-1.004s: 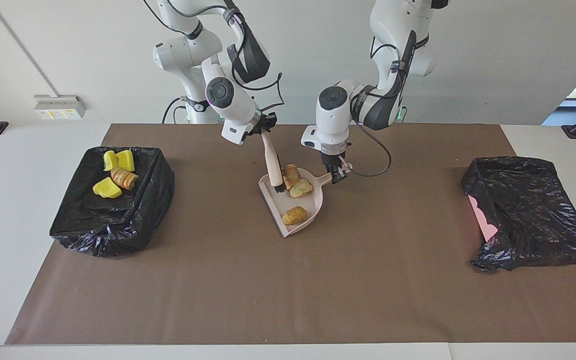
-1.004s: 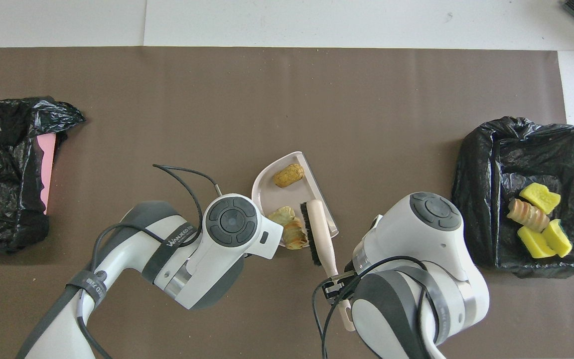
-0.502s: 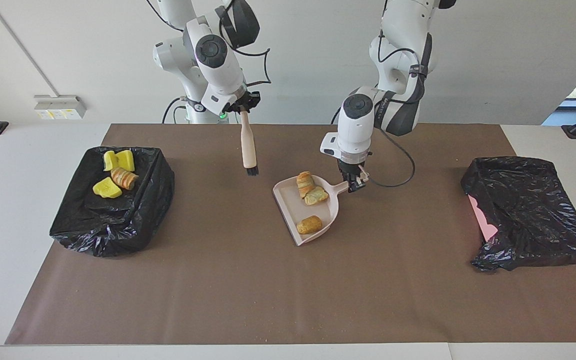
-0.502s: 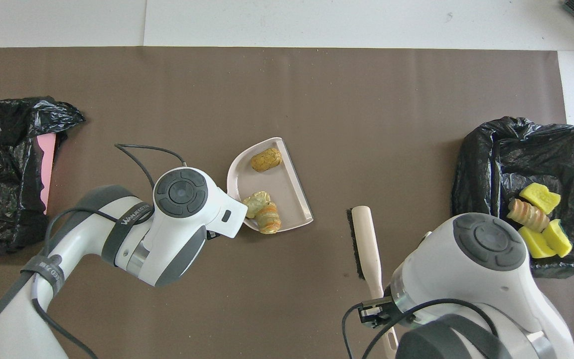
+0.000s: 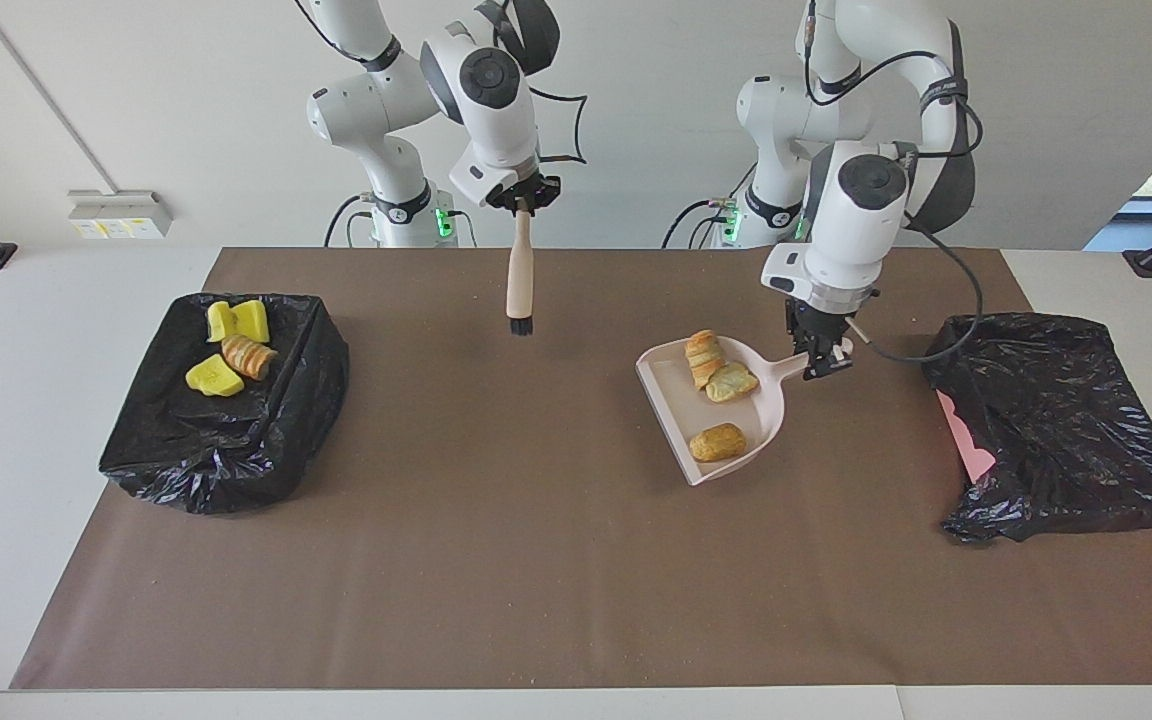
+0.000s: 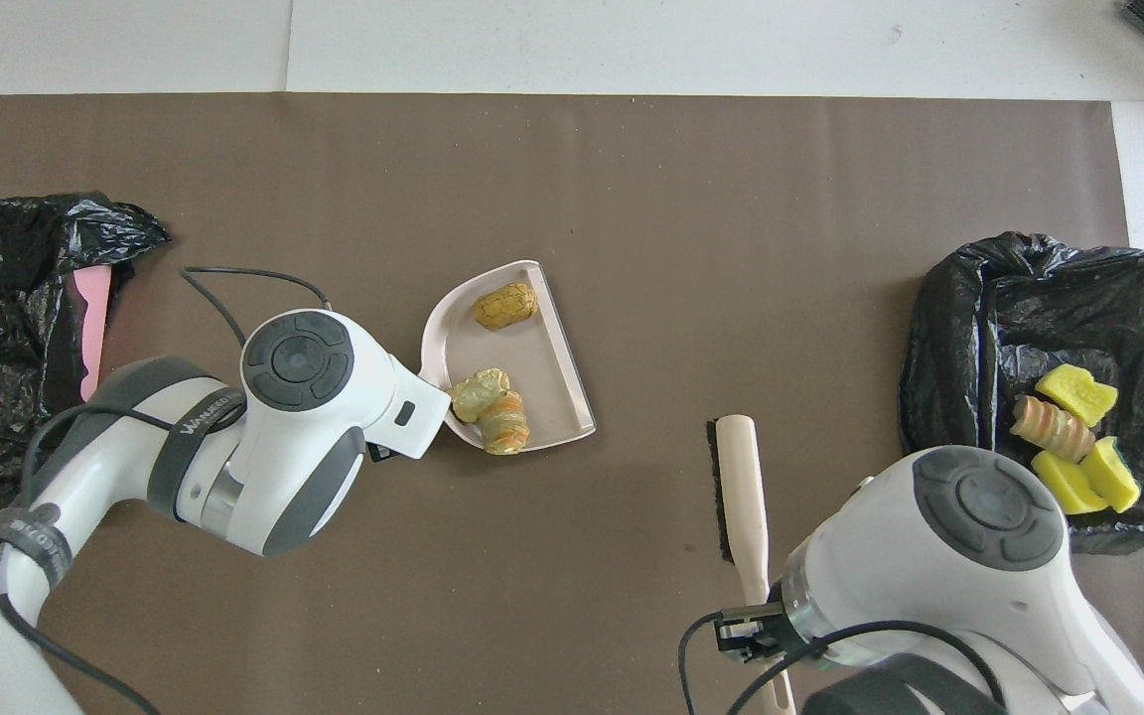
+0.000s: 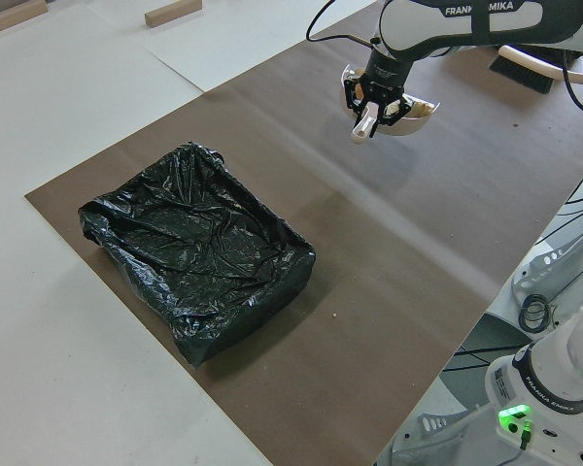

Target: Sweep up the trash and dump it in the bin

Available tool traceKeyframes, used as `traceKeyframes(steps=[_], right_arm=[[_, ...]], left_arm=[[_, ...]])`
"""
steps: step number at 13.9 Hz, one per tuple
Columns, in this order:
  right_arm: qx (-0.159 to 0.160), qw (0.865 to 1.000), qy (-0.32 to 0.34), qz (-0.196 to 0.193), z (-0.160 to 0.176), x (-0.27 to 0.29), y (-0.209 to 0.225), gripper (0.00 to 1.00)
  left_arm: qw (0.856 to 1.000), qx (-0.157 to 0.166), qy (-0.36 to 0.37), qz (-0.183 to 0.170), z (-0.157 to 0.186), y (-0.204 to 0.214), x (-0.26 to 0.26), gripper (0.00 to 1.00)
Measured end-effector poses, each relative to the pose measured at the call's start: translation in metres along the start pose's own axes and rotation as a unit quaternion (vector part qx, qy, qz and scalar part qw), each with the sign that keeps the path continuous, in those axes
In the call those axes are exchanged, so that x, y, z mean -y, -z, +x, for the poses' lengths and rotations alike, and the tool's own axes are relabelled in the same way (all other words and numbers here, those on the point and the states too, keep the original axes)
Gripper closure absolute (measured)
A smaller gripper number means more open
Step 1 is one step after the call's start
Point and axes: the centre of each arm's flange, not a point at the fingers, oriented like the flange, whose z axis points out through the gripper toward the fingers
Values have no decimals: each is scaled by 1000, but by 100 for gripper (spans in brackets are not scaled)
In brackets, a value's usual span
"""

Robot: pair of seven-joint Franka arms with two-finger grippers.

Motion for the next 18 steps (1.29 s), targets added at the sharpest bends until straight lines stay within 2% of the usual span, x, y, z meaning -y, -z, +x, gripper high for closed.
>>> traceKeyframes(steps=[6,8,10,12,15,18], right_arm=[[-14,1000,-1,-2,7,40,-54,74],[-17,1000,-11,-3,12,48,-67,74],[-22,1000,-18,-5,13,61,-85,74],[-22,1000,-15,-11,13,71,-103,74],[-17,1000,-17,-19,16,70,-117,74],[-26,999,-19,-13,18,69,-121,74]], left_arm=[[1000,2,5,-7,-156,42,20,68],[999,-5,42,-29,-226,49,19,68],[996,-10,85,-30,-293,51,16,68],[992,-10,124,-21,-342,56,11,68],[983,0,181,13,-410,67,3,68],[988,22,150,28,-474,69,5,68]])
